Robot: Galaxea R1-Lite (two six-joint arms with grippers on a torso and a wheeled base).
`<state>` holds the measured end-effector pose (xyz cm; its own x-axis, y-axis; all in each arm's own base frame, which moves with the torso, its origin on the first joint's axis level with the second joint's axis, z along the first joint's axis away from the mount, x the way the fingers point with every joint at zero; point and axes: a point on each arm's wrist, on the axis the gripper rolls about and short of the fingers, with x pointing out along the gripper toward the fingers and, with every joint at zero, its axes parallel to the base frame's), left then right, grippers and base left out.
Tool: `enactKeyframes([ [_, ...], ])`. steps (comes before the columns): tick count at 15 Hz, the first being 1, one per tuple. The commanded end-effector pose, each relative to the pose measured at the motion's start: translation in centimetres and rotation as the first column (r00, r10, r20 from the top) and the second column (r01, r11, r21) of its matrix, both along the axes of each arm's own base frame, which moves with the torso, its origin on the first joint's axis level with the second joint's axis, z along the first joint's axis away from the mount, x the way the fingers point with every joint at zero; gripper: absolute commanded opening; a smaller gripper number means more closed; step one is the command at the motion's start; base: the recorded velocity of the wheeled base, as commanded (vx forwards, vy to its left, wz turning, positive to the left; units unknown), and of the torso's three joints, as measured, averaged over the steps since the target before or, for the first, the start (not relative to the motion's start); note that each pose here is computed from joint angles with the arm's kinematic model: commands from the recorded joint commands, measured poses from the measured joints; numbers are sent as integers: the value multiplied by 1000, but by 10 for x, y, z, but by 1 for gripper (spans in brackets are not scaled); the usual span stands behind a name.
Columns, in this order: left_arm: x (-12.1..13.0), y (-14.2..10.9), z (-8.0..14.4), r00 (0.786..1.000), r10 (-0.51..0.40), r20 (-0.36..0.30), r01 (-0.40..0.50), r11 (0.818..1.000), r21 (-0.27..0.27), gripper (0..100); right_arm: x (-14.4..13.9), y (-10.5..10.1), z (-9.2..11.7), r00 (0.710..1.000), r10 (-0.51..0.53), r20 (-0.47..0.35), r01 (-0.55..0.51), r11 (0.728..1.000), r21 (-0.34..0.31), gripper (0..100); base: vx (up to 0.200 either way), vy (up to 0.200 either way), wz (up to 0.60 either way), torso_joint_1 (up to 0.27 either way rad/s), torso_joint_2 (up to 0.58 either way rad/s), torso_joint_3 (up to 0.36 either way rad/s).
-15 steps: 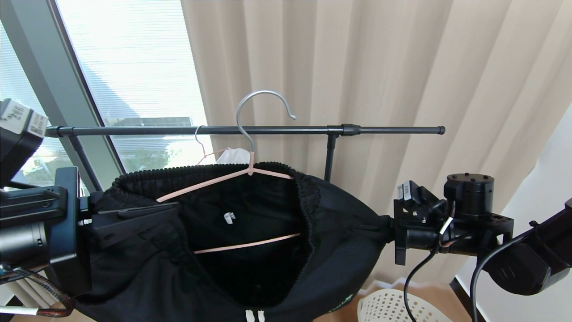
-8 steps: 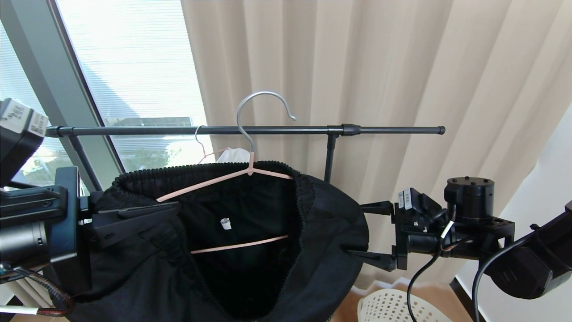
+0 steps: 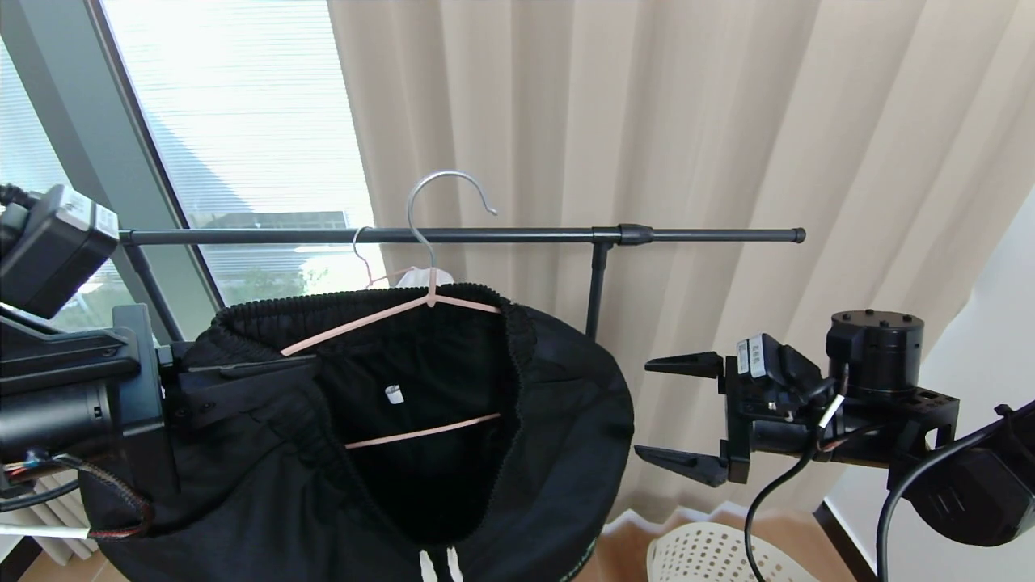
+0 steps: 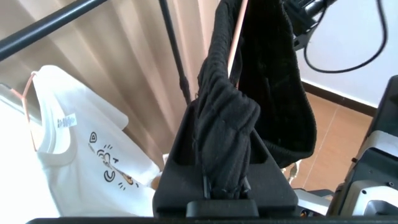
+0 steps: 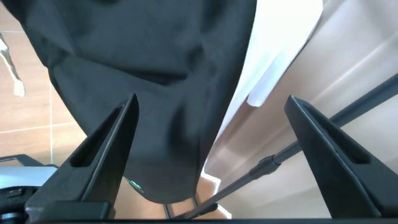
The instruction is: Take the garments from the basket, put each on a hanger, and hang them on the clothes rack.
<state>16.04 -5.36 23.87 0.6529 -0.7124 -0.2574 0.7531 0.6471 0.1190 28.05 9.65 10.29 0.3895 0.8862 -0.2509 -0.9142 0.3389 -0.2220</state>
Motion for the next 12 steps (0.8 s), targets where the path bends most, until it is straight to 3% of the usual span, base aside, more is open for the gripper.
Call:
enactKeyframes([
  [1, 11, 2, -7, 999, 28, -42, -27, 1000, 8, 0, -8, 9, 14, 1000, -5, 26, 5, 1000, 9, 100, 0, 0, 0, 0, 0, 0],
  [6, 31, -1, -11, 991, 79, -108, -89, 992, -85, 0, -28, 39, 43, 991, -108, -76, 116, 987, 107, 100, 0, 0, 0, 0, 0, 0],
  [12, 51, -4, -23, 973, 163, -163, -177, 982, -69, 0, -32, 60, 68, 964, -205, -171, 239, 947, 213, 100, 0, 0, 0, 0, 0, 0],
])
